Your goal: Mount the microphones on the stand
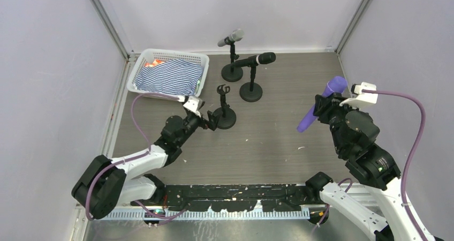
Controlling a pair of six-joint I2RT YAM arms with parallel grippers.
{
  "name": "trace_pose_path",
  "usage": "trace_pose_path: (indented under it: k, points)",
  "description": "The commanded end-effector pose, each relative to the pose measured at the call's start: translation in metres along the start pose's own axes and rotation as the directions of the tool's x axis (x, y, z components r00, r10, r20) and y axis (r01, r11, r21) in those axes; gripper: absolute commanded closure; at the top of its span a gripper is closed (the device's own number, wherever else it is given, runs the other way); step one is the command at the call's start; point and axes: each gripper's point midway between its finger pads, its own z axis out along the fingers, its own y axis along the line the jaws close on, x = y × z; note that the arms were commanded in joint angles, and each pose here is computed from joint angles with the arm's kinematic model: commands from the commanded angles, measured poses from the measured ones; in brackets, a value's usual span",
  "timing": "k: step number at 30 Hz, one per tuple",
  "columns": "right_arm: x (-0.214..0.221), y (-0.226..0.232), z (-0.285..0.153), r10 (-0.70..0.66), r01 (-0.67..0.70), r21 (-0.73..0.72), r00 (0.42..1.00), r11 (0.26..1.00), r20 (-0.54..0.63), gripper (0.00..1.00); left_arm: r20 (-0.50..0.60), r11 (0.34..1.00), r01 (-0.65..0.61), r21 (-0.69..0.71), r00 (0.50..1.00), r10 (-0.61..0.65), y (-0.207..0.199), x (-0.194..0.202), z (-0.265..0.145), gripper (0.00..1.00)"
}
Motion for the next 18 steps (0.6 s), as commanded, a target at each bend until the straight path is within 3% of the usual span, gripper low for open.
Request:
trace_pose_path:
  k: [1, 10, 18]
  points:
    - [-0.017, 0.008, 0.0, 0.049, -0.048, -0.028, 0.998, 0.998, 0.046, 0.96, 0.161, 0.983, 0.006, 0.181, 0.986, -0.036, -0.023, -0.049, 0.004, 0.09]
    - [-0.016, 0.006, -0.001, 0.043, -0.042, -0.023, 0.998, 0.999, 0.044, 0.96, 0.176, 0.999, 0.006, -0.037, 0.984, 0.001, 0.021, -0.073, 0.002, 0.21]
    - [-0.015, 0.009, 0.0, 0.046, -0.045, -0.033, 0.998, 0.998, 0.039, 0.96, 0.221, 0.995, -0.044, -0.093, 0.973, 0.063, 0.03, -0.114, 0.001, 0.21]
